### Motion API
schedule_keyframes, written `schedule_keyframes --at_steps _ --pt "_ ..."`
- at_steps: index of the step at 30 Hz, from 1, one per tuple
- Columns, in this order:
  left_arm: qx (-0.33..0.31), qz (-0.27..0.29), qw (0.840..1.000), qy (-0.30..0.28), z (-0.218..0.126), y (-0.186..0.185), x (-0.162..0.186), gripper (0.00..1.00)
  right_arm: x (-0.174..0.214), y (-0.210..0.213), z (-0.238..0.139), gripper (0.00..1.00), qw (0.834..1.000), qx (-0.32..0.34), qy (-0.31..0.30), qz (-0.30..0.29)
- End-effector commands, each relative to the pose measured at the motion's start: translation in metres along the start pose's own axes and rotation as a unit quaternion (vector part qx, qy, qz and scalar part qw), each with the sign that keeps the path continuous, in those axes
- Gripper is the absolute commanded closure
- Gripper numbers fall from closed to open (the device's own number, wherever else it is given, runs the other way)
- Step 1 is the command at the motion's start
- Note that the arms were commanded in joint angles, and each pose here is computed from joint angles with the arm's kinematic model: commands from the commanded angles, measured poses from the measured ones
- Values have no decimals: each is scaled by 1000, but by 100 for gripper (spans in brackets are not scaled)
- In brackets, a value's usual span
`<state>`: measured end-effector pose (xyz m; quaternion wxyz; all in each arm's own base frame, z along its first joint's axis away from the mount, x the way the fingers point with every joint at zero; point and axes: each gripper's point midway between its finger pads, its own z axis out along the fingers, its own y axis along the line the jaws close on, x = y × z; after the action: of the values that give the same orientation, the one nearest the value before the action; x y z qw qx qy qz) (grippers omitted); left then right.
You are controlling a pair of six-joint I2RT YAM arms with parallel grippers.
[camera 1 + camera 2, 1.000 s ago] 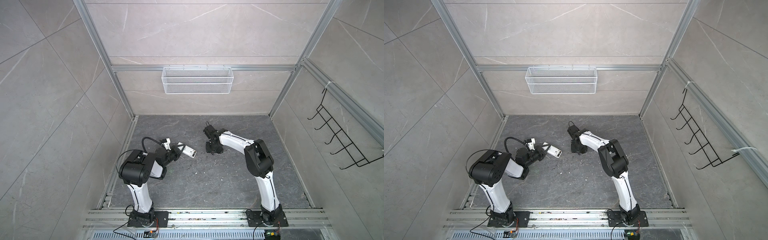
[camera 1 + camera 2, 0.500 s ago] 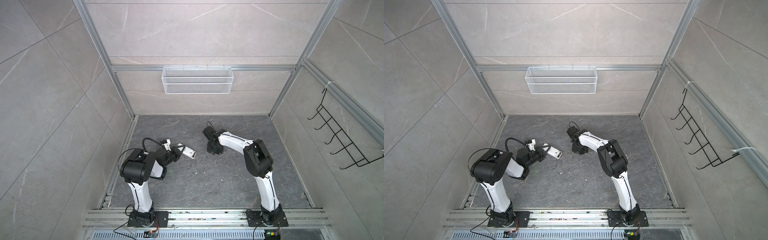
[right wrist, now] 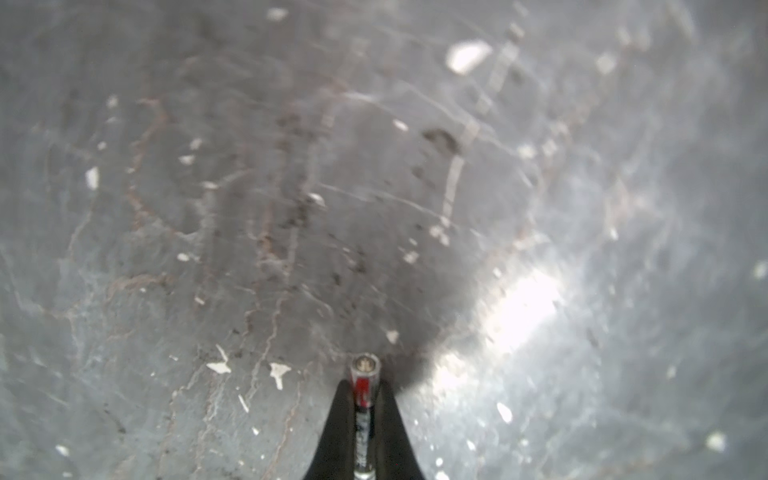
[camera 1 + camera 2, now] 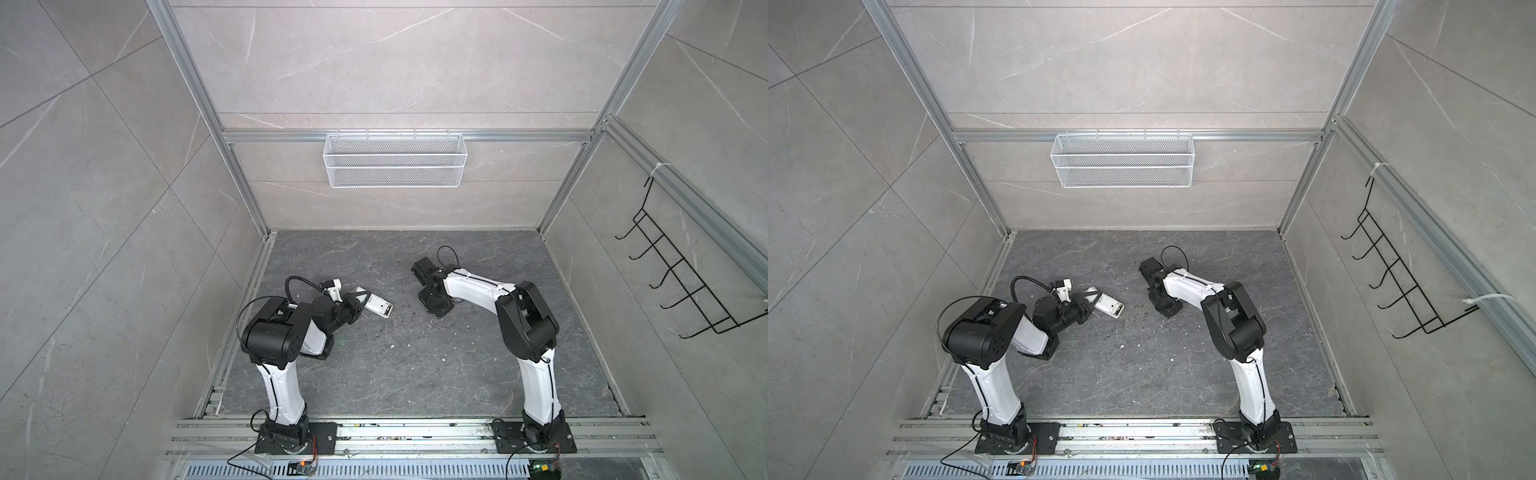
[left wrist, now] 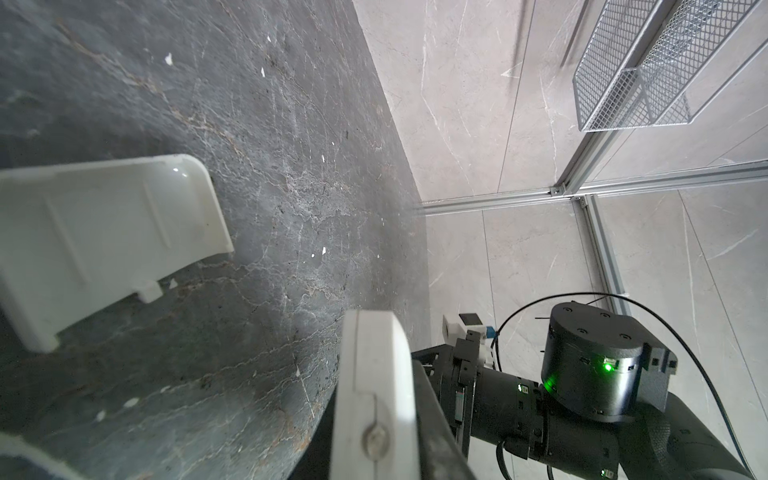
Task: Load the batteries into the remote control
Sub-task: 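Lower the open right gripper over the red-black battery on the table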
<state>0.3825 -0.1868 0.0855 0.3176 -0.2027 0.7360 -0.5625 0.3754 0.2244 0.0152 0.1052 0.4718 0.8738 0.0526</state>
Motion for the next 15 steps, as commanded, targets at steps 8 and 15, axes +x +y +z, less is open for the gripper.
schedule_keyframes --at_steps 8,15 --pt "43 23 999 -9 3 -25 -10 100 32 -49 22 63 984 117 59 118" --pt "44 26 999 -10 2 -26 -10 100 20 -41 -5 20 996 54 40 52"
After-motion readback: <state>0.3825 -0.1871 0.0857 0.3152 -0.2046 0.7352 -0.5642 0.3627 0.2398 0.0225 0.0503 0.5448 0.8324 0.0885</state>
